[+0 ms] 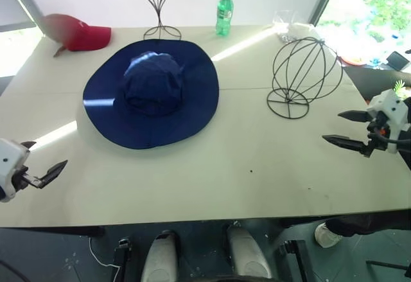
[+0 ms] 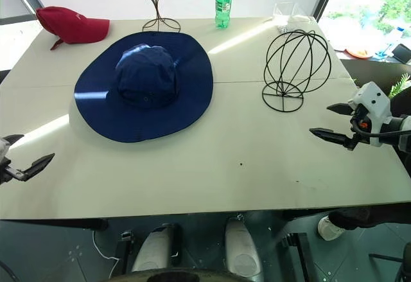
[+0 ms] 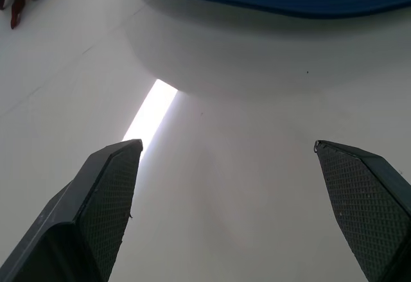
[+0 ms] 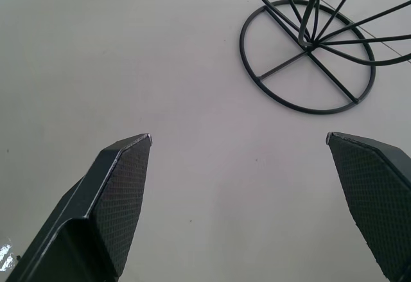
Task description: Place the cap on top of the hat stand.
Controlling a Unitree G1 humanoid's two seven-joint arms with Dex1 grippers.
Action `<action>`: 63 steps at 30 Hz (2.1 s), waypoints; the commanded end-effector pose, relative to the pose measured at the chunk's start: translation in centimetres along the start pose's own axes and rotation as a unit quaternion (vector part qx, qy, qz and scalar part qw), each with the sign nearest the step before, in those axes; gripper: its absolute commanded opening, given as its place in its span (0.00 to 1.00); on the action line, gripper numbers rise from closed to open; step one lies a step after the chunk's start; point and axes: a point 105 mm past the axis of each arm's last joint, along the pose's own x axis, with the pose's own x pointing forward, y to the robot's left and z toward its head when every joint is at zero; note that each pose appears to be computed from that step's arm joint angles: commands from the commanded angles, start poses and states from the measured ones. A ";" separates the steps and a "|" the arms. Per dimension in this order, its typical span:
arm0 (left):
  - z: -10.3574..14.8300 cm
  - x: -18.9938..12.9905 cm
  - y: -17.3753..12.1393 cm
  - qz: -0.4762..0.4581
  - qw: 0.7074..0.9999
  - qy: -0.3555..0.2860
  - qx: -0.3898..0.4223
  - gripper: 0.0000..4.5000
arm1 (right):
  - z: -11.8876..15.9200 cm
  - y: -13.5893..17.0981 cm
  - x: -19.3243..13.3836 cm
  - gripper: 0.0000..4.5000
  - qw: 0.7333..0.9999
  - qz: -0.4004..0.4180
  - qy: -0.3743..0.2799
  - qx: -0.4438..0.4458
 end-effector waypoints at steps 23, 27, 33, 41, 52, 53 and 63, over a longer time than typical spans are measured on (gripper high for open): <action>6.2 1.8 1.2 -0.022 0.987 -0.076 0.143 1.00 | 4.6 0.5 -1.7 1.00 0.998 0.006 -0.039 -0.053; 8.5 2.4 0.1 -0.060 0.968 -0.104 0.222 1.00 | 7.1 3.7 -2.1 1.00 0.994 0.068 -0.062 -0.058; 8.6 3.1 -3.8 -0.162 0.903 -0.124 0.379 1.00 | 8.7 7.7 -2.1 1.00 0.988 0.125 -0.071 -0.057; 6.9 5.0 -7.3 -0.216 0.831 -0.155 0.489 1.00 | 8.6 9.0 -2.4 1.00 0.989 0.124 -0.070 -0.046; 6.2 11.2 -10.1 -0.142 0.785 -0.197 0.570 1.00 | 8.4 10.5 -3.5 1.00 0.990 0.114 -0.070 -0.034; 6.3 11.6 -10.3 -0.136 0.783 -0.199 0.574 1.00 | 8.4 10.6 -3.6 1.00 0.991 0.112 -0.070 -0.034; 8.0 16.8 -11.0 -0.069 0.776 -0.199 0.595 1.00 | 8.9 10.9 -3.7 1.00 0.992 0.092 -0.080 -0.035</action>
